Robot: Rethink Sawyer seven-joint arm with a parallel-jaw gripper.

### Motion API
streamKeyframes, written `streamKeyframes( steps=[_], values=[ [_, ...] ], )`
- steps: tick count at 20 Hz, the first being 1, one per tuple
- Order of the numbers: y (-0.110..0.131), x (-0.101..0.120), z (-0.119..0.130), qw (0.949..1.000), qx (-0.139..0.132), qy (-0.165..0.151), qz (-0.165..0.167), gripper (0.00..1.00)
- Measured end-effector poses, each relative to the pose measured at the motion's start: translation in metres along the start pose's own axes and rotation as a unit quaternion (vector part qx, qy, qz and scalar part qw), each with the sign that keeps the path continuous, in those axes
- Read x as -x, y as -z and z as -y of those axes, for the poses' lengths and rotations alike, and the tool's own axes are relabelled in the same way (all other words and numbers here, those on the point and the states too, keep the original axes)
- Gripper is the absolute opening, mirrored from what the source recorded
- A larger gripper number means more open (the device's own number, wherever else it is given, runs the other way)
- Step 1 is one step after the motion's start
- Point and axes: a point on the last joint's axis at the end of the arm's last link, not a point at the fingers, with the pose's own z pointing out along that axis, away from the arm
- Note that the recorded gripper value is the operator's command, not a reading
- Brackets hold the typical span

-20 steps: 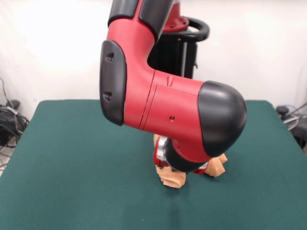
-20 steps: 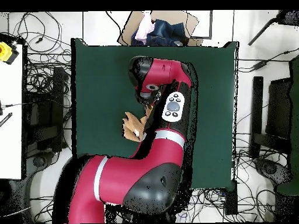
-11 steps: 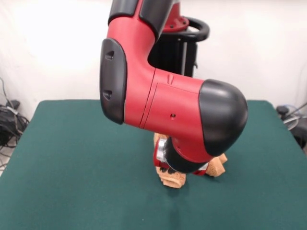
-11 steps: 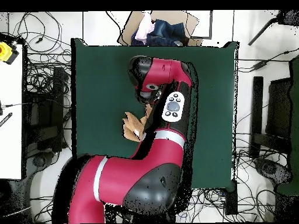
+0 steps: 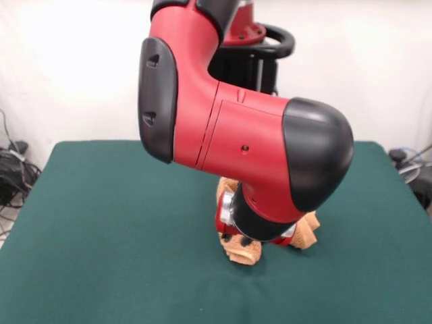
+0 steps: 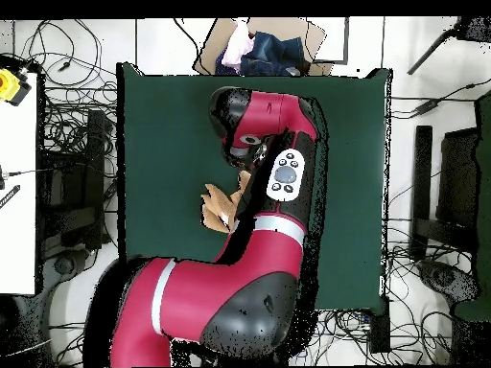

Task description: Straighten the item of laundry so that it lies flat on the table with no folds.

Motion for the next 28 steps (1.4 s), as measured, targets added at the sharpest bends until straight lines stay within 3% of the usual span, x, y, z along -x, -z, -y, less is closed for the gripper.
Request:
streamKeyframes(
  steps=[19, 28],
  values=[
    [0.003, 0.008, -0.005, 1.0, -0.001, 0.004, -0.004, 1.0],
    [-0.006, -0.003, -0.023, 0.9956, 0.001, 0.015, -0.093, 1.0]
  ],
)
